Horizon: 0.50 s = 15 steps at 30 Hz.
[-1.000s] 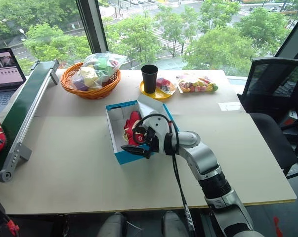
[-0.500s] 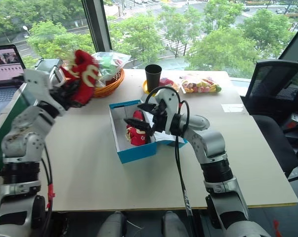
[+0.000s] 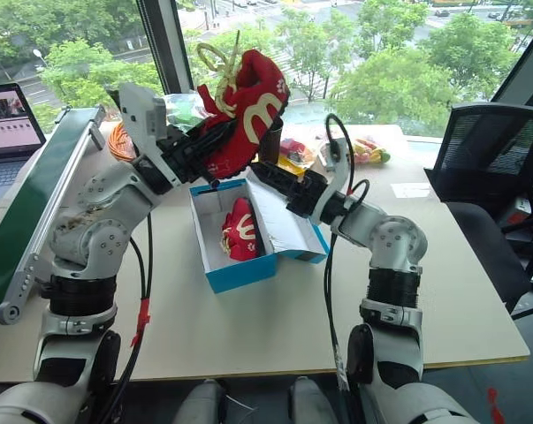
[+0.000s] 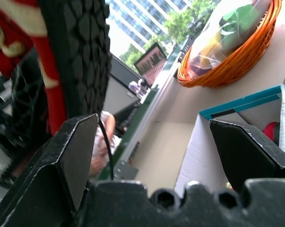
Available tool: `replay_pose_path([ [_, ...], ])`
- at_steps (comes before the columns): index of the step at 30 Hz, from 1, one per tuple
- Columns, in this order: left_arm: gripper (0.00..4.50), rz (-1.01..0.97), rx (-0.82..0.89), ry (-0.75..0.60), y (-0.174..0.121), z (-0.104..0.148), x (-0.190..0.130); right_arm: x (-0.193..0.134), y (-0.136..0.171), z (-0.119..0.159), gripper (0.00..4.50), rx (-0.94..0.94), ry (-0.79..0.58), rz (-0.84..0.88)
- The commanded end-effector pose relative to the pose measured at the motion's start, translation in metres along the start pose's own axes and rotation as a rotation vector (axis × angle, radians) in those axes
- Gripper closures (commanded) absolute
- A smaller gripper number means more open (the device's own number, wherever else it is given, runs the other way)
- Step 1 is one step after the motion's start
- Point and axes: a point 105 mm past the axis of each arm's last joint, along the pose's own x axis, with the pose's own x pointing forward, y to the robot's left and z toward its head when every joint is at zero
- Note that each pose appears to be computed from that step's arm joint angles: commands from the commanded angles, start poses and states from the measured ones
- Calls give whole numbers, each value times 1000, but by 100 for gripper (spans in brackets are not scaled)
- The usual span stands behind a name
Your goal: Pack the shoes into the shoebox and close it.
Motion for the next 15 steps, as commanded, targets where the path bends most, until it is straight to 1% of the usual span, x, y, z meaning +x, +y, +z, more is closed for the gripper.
replay_pose_path([
  [1,431,-56,-40,14,-18,-8,4,-2,51,27,0,-63,-114,193],
  [2,431,-53,-38,15,-18,-9,4,-3,55,27,0,-62,-115,210],
  [3,431,-45,-36,15,-16,-10,4,-5,58,22,0,-75,-84,213],
  [6,431,-15,-17,15,-7,-8,3,-13,54,3,0,-126,19,183],
  [9,431,-6,-11,10,-2,-5,3,-22,52,-9,0,-176,86,169],
  [12,431,-5,-8,10,-2,-5,4,-22,54,-8,0,-208,82,169],
  [15,431,-29,-13,9,-9,-5,7,-21,57,-5,0,-215,68,188],
])
